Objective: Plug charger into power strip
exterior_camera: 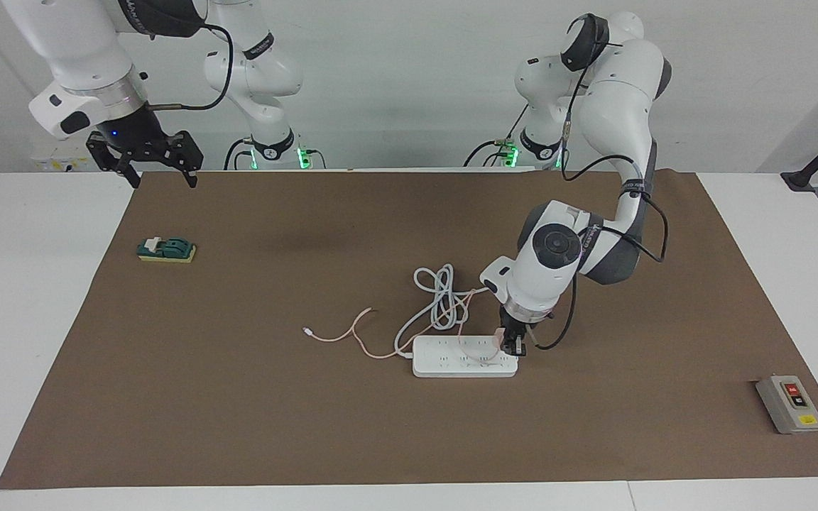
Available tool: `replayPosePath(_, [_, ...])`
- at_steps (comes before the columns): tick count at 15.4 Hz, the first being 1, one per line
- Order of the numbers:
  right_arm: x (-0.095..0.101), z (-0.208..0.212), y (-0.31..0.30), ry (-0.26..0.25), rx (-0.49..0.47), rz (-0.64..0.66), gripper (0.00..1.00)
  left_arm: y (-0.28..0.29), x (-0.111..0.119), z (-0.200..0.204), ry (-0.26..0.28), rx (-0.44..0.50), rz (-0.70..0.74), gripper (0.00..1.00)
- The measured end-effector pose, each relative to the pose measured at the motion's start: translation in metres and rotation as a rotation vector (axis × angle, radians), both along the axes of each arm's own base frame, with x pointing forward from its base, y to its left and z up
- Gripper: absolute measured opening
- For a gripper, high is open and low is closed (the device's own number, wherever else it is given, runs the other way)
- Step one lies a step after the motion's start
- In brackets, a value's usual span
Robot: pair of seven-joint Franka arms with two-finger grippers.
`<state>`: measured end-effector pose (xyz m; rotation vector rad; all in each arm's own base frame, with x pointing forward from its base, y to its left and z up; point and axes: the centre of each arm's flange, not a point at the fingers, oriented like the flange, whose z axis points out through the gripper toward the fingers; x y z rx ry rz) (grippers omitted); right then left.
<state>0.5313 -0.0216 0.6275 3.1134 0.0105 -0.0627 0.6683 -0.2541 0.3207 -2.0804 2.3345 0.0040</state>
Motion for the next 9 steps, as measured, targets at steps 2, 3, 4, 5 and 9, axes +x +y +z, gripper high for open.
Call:
replayPosePath(2, [0.000,0.000,0.000,0.000,0.000,0.000,1.00,0.016,0.007,0.001,-0.006,0.001,0.016,0.67])
replayPosePath(3, [0.000,0.000,0.000,0.000,0.000,0.000,1.00,0.023,0.010,0.004,-0.012,-0.002,0.023,0.78])
replayPosePath(4, [0.000,0.000,0.000,0.000,0.000,0.000,1.00,0.029,0.013,0.011,-0.024,-0.006,0.032,0.89])
replayPosePath(5, [0.000,0.000,0.000,0.000,0.000,0.000,1.00,0.035,0.016,0.022,-0.041,-0.012,0.042,0.99])
replayPosePath(9, [0.000,0.000,0.000,0.000,0.000,0.000,1.00,0.078,0.018,0.108,-0.073,-0.102,0.231,1.00])
